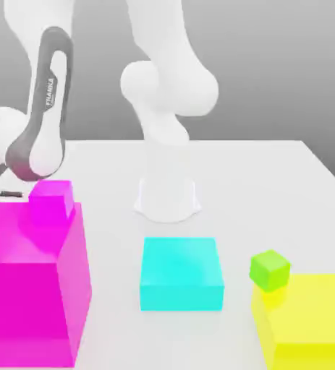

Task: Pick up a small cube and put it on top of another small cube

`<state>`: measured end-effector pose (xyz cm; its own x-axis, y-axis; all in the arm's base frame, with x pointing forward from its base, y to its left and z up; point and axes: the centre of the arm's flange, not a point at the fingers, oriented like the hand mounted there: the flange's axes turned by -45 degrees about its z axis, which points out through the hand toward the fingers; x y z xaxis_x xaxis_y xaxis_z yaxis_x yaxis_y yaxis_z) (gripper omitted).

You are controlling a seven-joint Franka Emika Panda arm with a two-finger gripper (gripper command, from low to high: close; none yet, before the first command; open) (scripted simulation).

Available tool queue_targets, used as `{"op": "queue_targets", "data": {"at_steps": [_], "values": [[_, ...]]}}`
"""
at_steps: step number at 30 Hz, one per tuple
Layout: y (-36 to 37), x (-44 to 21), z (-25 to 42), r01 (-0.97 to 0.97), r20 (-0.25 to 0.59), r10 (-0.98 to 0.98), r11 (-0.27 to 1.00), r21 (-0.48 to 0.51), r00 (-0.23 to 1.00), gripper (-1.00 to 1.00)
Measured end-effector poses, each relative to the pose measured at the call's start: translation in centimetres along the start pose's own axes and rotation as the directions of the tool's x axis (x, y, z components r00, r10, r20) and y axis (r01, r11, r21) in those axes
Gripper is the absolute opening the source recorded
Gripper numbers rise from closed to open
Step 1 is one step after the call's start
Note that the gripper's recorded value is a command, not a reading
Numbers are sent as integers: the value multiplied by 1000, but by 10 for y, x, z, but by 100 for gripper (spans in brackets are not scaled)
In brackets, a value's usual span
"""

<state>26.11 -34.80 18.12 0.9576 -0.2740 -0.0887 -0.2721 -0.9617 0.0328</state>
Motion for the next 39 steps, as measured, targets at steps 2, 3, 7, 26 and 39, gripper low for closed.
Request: {"op": "queue_targets", "data": {"at_steps": [2,3,7,26,39], "values": [[-5,-8,1,-141,-19,141,990,27,990,0],[-7,-12,1,-209,-27,210,977,40,977,0],[-9,-18,8,-335,-67,338,940,61,939,0],[2,-22,-12,-375,-71,380,924,74,922,-100],[5,65,-189,-559,-48,576,808,189,816,-100]]}}
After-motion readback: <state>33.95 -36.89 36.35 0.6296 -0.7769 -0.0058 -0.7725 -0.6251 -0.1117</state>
